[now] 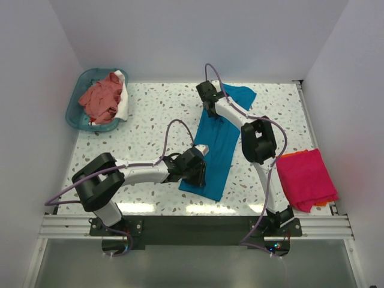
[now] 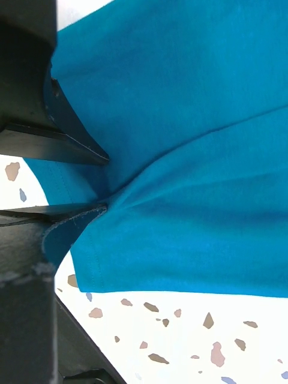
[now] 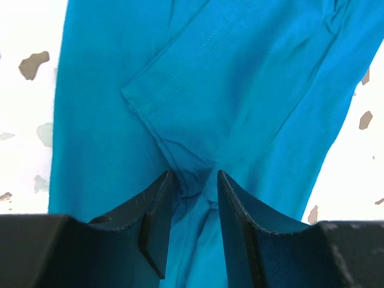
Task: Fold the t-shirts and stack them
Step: Fold the tshirt
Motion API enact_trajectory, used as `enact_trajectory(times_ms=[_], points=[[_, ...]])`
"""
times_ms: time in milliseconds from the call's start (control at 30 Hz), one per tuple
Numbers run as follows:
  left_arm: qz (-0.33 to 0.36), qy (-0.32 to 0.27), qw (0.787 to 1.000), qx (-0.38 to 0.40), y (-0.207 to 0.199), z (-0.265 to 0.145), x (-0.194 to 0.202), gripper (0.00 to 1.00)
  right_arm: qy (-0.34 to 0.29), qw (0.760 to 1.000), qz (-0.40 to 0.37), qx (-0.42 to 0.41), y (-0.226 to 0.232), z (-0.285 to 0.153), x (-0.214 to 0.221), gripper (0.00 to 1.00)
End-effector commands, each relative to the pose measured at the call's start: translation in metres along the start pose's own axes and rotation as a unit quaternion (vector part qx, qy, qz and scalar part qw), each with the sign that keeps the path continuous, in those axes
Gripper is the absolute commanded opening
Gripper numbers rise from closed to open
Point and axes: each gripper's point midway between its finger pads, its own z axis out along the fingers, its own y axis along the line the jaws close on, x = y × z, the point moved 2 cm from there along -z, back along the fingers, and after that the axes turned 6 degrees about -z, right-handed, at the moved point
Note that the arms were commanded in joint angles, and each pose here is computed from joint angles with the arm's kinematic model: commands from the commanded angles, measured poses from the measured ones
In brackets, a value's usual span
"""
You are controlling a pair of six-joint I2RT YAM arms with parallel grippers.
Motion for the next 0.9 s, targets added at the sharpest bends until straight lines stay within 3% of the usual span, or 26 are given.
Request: enact_trajectory(times_ms=[0, 233, 367, 533, 867], points=[[0.01, -0.012, 0.999, 0.031, -0.021, 0.0, -0.011, 0.37, -0.021, 0.999, 0.004, 0.026, -0.017, -0.005, -0.019, 0.39], [0.018, -0.006, 0.999, 0.04, -0.028, 0.003, -0.007, 0.37, -0.015, 0.999, 0.012, 0.032, -0.023, 0.0, -0.015, 0.32], [0.02, -0.005, 0.999, 0.043, -0.031, 0.003, -0.007, 0.37, -0.009, 0.999, 0.024, 0.035, -0.029, 0.002, -0.01, 0.2], [0.025, -0.006, 0.999, 0.046, -0.034, 0.001, -0.007, 0.38, -0.012, 0.998, 0.049, 0.03, -0.036, -0.002, -0.008, 0.11], [0.034, 0.002, 0.998, 0.048, -0.036, 0.002, -0.001, 0.35, -0.005, 0.993, 0.116, 0.001, -0.059, -0.006, -0.004, 0.06]])
